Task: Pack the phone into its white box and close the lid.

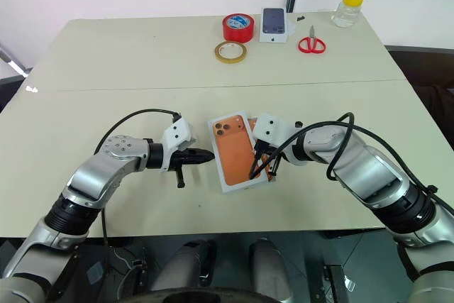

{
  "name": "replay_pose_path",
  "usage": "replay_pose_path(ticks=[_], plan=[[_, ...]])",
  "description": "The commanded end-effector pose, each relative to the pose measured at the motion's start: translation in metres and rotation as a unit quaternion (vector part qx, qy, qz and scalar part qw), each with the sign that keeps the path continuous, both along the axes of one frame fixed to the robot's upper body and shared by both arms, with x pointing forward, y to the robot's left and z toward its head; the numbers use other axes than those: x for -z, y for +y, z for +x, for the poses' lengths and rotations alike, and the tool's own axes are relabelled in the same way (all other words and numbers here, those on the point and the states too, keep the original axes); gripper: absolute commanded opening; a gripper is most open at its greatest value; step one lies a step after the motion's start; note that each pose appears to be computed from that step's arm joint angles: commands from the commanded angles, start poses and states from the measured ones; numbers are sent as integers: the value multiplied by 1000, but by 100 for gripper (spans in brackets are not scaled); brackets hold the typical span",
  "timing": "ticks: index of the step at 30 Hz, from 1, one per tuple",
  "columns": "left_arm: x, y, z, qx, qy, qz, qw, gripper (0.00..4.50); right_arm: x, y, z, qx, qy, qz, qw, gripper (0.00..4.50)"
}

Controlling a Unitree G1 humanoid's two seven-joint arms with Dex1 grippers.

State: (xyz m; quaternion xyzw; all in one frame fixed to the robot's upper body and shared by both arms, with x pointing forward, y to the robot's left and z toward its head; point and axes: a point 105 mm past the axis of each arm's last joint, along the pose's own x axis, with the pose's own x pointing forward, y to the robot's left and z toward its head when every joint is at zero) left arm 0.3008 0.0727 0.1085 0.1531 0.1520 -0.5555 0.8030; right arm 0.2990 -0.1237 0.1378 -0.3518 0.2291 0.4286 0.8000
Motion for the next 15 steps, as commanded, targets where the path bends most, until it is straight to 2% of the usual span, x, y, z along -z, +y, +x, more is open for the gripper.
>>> replay_pose_path(ticks=[1, 15], plan=[[-20, -17, -6, 31, -26, -33, 999, 0, -15, 15, -7, -33, -20, 26, 999, 3], [-16, -42, 5, 29, -23, -48, 998, 0, -15, -6, -4, 12, -17, 19, 1000, 3]])
